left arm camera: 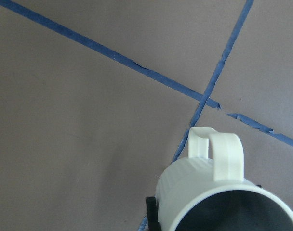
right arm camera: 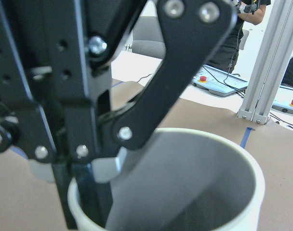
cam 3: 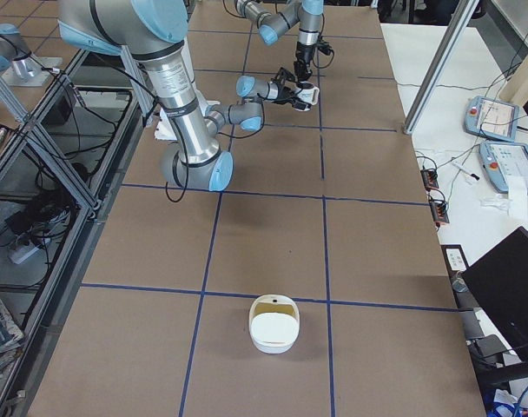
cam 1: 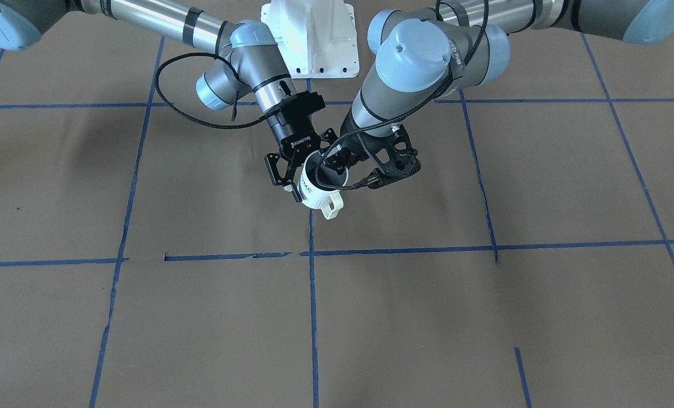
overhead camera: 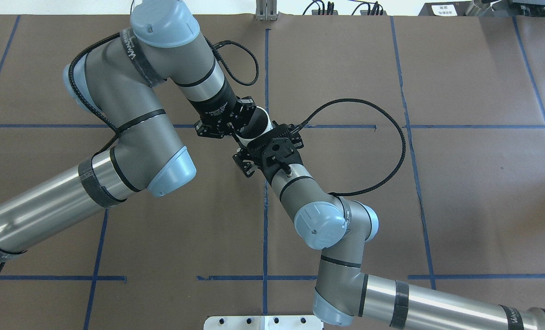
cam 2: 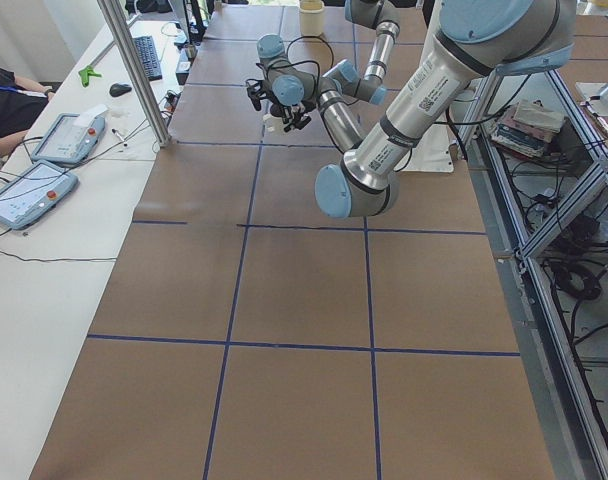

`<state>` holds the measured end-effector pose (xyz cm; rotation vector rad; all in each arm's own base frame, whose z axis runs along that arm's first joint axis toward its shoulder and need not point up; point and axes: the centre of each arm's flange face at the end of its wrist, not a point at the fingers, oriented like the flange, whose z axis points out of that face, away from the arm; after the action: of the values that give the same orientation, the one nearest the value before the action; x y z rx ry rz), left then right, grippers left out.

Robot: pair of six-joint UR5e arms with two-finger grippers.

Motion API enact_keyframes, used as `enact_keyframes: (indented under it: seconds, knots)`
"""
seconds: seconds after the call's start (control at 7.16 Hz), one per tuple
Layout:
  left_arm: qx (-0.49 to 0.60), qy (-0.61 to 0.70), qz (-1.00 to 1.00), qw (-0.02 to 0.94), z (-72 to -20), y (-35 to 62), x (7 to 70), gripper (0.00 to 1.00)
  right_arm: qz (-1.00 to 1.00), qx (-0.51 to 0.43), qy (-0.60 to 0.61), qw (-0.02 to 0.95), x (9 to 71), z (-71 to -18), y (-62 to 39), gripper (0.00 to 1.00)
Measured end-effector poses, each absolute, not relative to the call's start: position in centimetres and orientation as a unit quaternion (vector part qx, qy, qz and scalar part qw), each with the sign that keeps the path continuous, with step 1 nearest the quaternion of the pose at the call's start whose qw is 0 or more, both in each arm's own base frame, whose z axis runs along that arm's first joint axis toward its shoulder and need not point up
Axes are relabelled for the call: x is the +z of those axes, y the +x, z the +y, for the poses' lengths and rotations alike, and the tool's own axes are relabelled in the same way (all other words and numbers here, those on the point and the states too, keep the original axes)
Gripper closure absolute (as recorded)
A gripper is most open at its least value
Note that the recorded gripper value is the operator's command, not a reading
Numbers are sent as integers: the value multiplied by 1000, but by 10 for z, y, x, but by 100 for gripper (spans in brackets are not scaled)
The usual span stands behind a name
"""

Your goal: Left arm hands cup to right arm to dump lemon

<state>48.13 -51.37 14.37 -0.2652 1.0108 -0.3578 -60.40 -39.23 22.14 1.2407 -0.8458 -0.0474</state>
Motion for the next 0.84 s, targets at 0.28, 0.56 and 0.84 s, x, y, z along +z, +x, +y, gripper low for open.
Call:
enact_keyframes:
  seconds: [0.28, 0.56, 0.84]
  knots:
    - [-170, -126, 480, 851, -514, 481, 143, 100, -383, -24, 564, 732, 224, -391, -604, 0]
    - [-169, -125, 482, 851, -514, 481, 140, 100, -382, -26, 563, 732, 225, -389, -606, 0]
    - [-169, -125, 482, 851, -514, 481, 140, 100, -382, -27, 562, 733, 226, -388, -606, 0]
